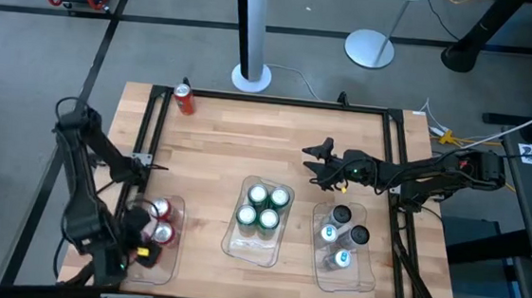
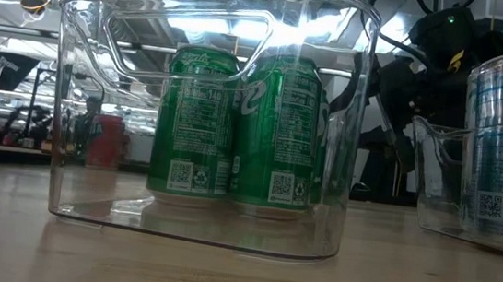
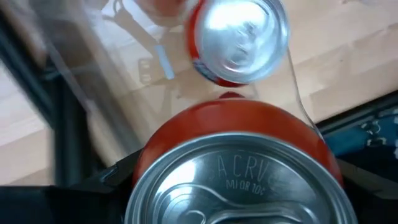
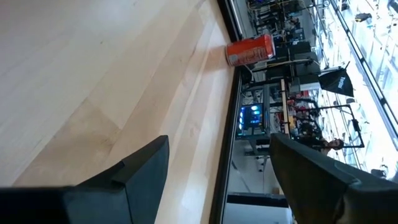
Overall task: Sort soda cans
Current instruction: Put the red soda can into the left transparent bin
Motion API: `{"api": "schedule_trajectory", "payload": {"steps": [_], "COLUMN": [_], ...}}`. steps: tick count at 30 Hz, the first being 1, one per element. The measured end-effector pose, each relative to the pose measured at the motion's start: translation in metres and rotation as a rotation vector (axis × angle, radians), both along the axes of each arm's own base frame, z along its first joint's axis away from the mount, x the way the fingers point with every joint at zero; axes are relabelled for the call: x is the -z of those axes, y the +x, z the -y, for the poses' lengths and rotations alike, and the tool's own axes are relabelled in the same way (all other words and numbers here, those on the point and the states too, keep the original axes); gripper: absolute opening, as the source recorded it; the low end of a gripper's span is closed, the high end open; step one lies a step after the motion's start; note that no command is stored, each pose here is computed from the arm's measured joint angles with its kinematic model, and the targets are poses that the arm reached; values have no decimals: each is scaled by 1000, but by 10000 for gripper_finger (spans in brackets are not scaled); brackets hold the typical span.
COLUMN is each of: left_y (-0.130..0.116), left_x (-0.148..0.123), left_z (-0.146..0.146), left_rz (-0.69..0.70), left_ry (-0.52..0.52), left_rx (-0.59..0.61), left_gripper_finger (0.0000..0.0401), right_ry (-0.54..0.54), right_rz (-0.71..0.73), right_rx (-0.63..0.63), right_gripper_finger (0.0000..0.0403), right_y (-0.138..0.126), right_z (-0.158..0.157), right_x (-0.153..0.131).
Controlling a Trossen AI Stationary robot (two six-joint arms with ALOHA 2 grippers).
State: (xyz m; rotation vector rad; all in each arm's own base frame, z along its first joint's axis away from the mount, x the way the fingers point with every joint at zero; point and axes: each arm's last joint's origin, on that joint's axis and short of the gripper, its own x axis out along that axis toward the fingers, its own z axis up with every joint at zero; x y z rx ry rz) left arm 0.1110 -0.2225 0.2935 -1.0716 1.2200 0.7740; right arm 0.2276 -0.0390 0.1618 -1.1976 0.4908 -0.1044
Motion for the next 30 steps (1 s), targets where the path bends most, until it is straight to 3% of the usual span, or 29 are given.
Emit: {"api": "schedule_trajectory", "payload": {"steps": [8,16,30], "left_y": [22,44,54], "left_x": [35,67,70], "left_z": [29,36,33], "left_rz": [-7,-63,-77], "left_ry": [70,196,204], "left_rx": [94,245,308], "left_gripper_finger": [301,302,302], "right_ry": [2,-34,-54], "right_rz": [-2,-14,-20], "right_rx": [8,32,26], "right_gripper_finger": [278,278,278], "right_y": [0,-1,0], "right_z": [0,1,1], "right_x": [0,0,0]}}
